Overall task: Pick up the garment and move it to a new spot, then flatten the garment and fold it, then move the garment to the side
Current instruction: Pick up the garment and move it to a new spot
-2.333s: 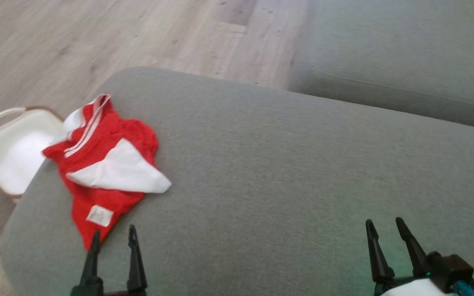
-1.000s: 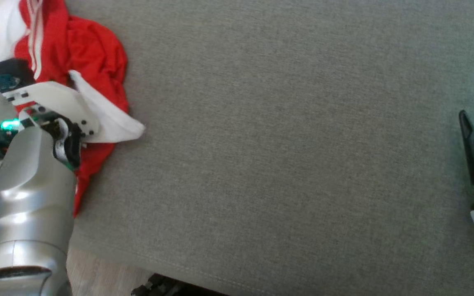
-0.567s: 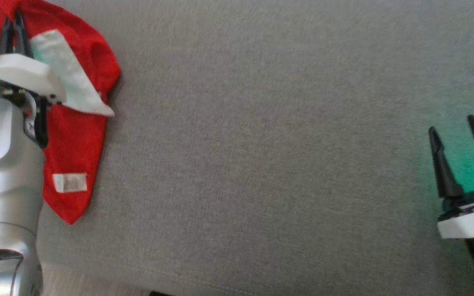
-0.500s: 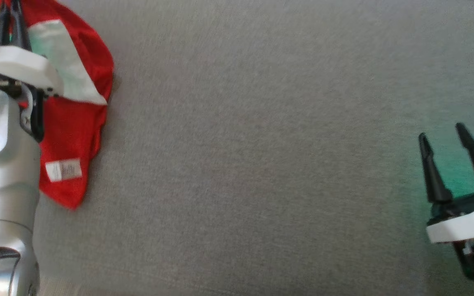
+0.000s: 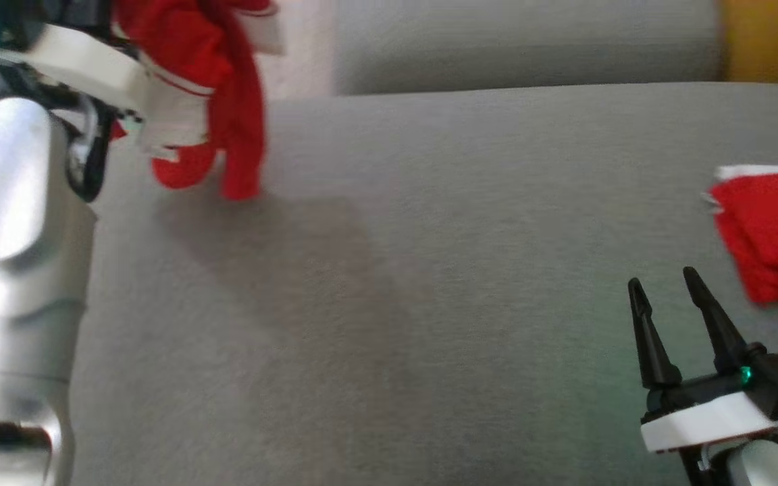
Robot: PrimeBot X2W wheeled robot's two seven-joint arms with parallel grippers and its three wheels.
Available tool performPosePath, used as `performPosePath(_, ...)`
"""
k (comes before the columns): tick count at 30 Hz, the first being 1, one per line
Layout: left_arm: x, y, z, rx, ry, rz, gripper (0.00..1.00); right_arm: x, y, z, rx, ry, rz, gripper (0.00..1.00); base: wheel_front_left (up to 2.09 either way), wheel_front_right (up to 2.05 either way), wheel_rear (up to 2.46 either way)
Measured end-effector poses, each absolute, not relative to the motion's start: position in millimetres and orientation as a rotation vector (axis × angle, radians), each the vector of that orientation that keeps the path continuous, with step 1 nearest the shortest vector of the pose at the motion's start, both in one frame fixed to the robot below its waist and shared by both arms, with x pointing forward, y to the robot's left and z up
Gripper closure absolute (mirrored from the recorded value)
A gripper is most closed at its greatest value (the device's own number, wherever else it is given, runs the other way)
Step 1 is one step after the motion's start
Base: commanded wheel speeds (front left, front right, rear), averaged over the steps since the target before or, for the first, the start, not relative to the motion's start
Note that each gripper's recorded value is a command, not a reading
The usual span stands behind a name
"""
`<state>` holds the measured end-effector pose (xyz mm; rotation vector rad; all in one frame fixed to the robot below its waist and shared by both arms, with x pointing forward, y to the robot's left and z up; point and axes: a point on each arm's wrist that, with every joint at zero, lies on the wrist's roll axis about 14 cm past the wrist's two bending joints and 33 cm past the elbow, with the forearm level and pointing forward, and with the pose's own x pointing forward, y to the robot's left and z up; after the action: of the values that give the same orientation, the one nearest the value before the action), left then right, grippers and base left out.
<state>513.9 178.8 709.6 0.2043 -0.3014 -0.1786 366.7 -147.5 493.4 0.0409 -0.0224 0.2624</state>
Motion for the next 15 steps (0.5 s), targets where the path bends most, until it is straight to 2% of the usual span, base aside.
performPosePath(6,493.0,63.0,721.8,0.154,-0.366,-0.45,1.0,339.0,-187.0,511.7,0.055,-0.084,0.114,0.0,0.0,0.0,0.0)
performPosePath(9,475.8,4.6,709.3,0.096,-0.337,-0.597,1.0,326.6,-200.6,514.5,0.063,-0.097,0.059,0.0,0.0,0.0,0.0)
performPosePath(15,435.3,-74.2,601.8,0.045,-0.077,-0.819,1.0,315.0,-217.1,508.9,0.075,-0.082,-0.012,0.0,0.0,0.0,0.0)
